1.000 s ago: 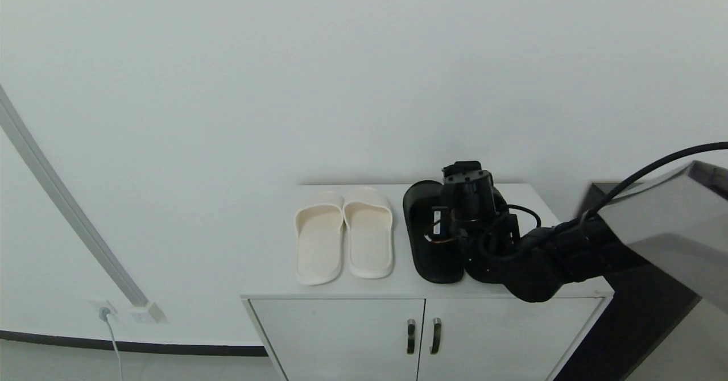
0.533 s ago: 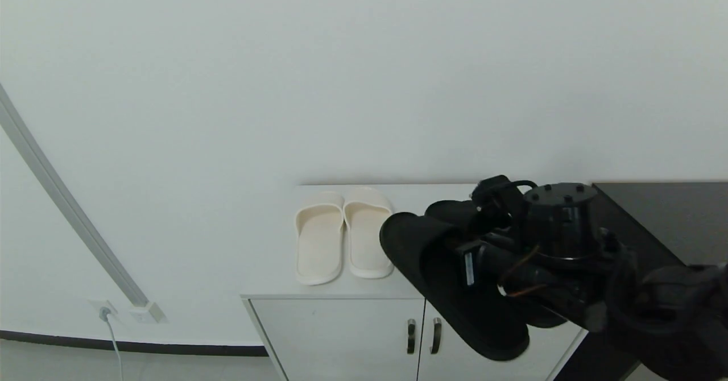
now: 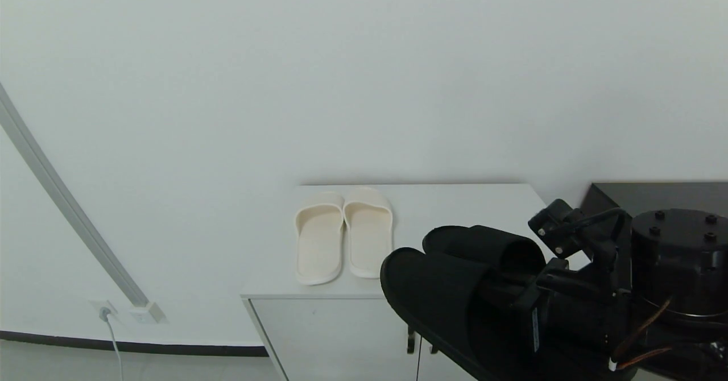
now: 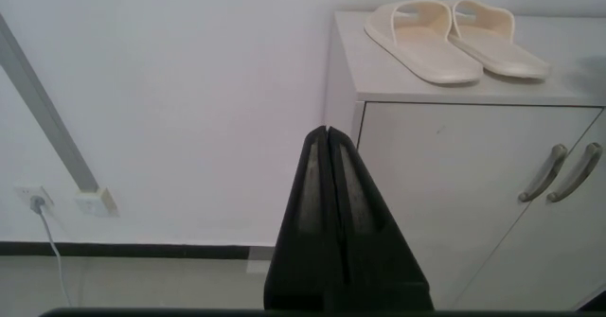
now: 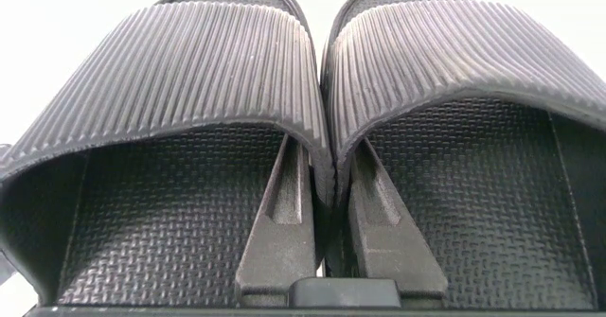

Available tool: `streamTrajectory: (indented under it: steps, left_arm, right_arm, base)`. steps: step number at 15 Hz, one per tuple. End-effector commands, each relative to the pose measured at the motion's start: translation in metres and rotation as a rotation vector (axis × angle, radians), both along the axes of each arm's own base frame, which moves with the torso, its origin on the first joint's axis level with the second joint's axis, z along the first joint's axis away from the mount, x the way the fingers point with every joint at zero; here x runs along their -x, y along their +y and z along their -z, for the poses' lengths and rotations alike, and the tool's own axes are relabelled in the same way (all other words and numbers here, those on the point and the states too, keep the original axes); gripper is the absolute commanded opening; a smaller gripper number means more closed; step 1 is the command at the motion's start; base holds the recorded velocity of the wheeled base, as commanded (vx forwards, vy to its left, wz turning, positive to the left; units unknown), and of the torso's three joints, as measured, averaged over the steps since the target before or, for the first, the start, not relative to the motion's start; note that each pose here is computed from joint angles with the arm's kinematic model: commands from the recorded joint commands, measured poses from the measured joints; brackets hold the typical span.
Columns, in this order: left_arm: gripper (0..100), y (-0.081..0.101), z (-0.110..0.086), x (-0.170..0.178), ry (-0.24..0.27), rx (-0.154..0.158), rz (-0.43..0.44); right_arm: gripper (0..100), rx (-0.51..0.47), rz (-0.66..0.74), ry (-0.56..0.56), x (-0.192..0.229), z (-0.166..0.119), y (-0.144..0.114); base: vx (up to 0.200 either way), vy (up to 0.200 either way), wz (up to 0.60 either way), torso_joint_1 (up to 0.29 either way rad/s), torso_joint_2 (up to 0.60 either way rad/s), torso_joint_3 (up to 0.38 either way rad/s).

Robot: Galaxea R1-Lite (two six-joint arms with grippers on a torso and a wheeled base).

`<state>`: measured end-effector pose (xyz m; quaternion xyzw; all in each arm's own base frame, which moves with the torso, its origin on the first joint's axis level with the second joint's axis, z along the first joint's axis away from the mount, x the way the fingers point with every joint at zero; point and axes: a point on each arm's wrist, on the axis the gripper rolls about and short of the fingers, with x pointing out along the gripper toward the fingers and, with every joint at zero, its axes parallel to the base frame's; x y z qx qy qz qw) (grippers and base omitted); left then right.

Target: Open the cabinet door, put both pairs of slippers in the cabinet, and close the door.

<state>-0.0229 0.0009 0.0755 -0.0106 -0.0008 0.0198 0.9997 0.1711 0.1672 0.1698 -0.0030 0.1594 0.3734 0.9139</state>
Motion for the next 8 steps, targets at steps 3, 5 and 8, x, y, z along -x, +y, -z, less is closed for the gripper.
streamTrajectory:
  steps: [3, 5, 8]
  left_arm:
    - [0, 0.0, 0.0, -0.0001, 0.001, 0.0, 0.0]
    - [0, 0.0, -0.0001, -0.0002, 0.003, 0.0, 0.0]
    - [0, 0.0, -0.0005, -0.0001, 0.001, 0.0, 0.0]
  right_arm:
    - [0, -0.003, -0.007, -0.004, 0.0021, -0.0005, -0.0001]
    - [0, 0.004, -0.009, 0.001, 0.0031, 0.0016, -0.0006]
    - [0, 0.012, -0.02, 0.004, 0.0059, 0.0036, 0.0007]
  base:
    - [0.0, 0.0, 0.0, 0.0, 0.0, 0.0]
    - [-0.1, 0.0, 0.0, -0.001, 0.0, 0.001]
    - [-0.2, 0.0, 0.0, 0.007, 0.0, 0.001]
